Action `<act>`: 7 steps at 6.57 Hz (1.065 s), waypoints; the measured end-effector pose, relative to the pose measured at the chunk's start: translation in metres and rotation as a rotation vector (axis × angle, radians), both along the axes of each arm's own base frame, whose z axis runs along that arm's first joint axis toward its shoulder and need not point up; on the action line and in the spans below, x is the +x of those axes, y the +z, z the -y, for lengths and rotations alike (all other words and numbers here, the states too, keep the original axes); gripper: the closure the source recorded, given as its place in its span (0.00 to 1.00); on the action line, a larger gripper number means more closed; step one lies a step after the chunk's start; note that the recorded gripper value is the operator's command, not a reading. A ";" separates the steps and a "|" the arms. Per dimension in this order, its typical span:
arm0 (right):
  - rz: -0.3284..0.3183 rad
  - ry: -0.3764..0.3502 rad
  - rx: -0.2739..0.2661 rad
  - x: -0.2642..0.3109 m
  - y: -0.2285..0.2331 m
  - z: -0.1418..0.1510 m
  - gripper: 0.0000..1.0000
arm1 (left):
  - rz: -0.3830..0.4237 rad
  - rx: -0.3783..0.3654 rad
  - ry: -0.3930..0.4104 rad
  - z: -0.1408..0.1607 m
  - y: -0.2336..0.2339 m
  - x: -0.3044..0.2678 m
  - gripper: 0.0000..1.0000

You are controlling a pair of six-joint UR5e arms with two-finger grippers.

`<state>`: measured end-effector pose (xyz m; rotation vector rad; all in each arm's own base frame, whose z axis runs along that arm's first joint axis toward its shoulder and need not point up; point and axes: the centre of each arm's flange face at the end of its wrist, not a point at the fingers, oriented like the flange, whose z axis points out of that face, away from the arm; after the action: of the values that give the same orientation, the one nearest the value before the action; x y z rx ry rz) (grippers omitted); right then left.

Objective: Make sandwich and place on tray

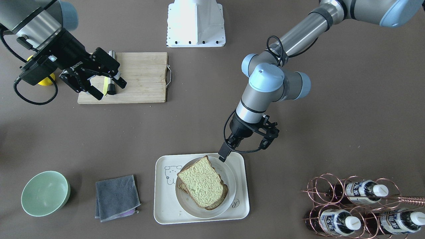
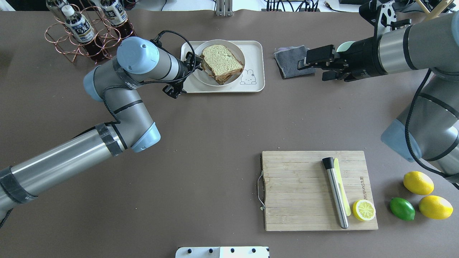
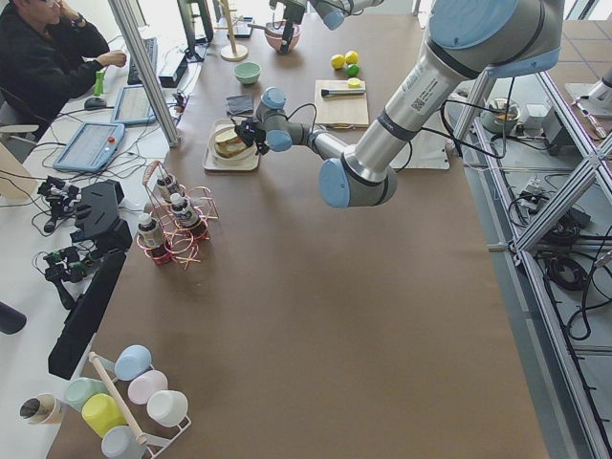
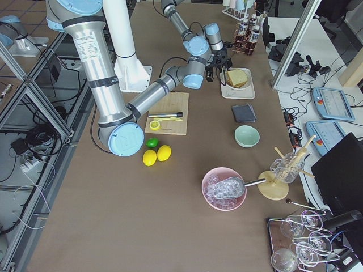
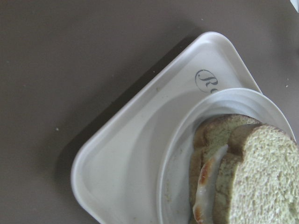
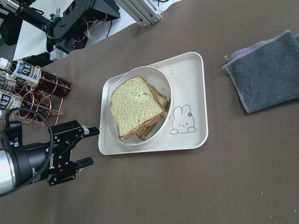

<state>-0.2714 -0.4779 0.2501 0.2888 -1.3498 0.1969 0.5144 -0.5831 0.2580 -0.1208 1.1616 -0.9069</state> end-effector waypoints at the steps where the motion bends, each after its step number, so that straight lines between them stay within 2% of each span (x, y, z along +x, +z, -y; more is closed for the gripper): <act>1: 0.001 -0.003 0.000 0.000 -0.001 -0.001 0.00 | -0.004 -0.008 0.013 -0.009 0.000 -0.019 0.02; 4: 0.004 -0.013 0.002 0.002 -0.004 -0.004 0.00 | 0.010 0.004 0.025 -0.064 0.005 -0.086 0.02; 5: -0.001 -0.014 0.001 0.004 -0.002 -0.004 0.00 | 0.060 0.025 0.030 -0.082 -0.007 -0.109 0.02; 7: -0.026 -0.004 0.016 0.013 0.010 -0.001 0.00 | 0.231 0.076 0.035 -0.103 -0.019 -0.145 0.02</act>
<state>-0.2582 -0.4771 0.2601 0.3013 -1.3265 0.1785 0.3695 -0.4802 0.2388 0.0251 0.9745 -0.8213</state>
